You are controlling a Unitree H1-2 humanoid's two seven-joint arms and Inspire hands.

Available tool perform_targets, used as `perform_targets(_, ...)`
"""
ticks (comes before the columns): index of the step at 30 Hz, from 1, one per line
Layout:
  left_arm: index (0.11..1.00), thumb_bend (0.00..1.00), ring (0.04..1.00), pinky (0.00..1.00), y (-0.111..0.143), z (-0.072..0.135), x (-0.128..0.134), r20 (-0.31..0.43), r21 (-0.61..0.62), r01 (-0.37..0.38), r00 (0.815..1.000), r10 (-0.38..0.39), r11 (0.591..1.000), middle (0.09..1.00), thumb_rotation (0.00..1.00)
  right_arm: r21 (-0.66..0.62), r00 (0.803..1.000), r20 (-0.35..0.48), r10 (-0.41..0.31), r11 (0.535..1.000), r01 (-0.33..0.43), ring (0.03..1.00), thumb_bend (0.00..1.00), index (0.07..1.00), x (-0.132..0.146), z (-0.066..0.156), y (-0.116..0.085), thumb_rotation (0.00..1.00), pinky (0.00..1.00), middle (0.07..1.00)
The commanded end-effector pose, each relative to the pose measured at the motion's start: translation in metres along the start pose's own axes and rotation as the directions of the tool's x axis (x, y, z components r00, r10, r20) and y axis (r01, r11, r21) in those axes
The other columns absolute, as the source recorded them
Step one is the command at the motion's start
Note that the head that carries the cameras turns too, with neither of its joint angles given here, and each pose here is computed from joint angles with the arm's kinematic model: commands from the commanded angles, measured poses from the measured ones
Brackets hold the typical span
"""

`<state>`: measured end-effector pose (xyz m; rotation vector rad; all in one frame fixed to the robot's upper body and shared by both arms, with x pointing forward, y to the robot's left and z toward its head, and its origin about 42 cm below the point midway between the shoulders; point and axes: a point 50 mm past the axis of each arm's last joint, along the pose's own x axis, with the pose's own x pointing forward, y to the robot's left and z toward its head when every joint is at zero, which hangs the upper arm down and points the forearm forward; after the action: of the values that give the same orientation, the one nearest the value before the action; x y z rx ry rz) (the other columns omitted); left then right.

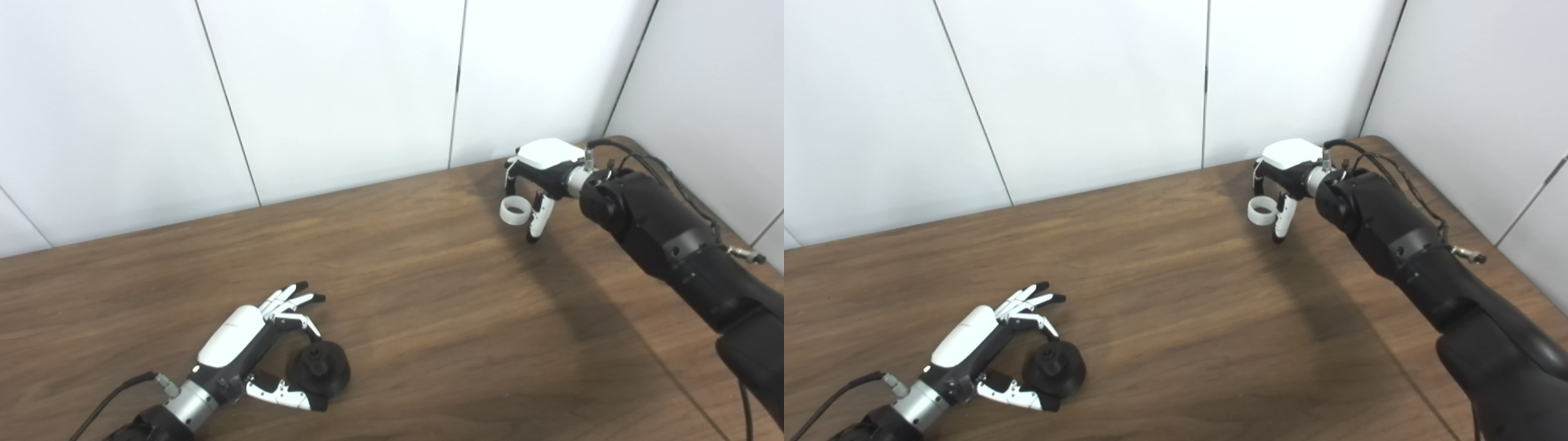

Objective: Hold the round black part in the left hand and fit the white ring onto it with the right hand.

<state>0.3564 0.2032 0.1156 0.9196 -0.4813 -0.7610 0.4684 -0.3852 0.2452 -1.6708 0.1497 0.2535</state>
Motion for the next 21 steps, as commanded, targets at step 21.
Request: perform_targets(21, 0.481, 0.52, 1.000, 1.00, -0.025, 0.000, -0.014, -0.029, 0.035, 0.133, 0.991, -0.132, 0.991, 0.896, 0.06, -0.009, 0.996, 0.069, -0.059, 0.998, 0.060, 1.000, 0.87, 0.623, 0.010, 0.014, -0.017, 0.21, 1.00, 0.908)
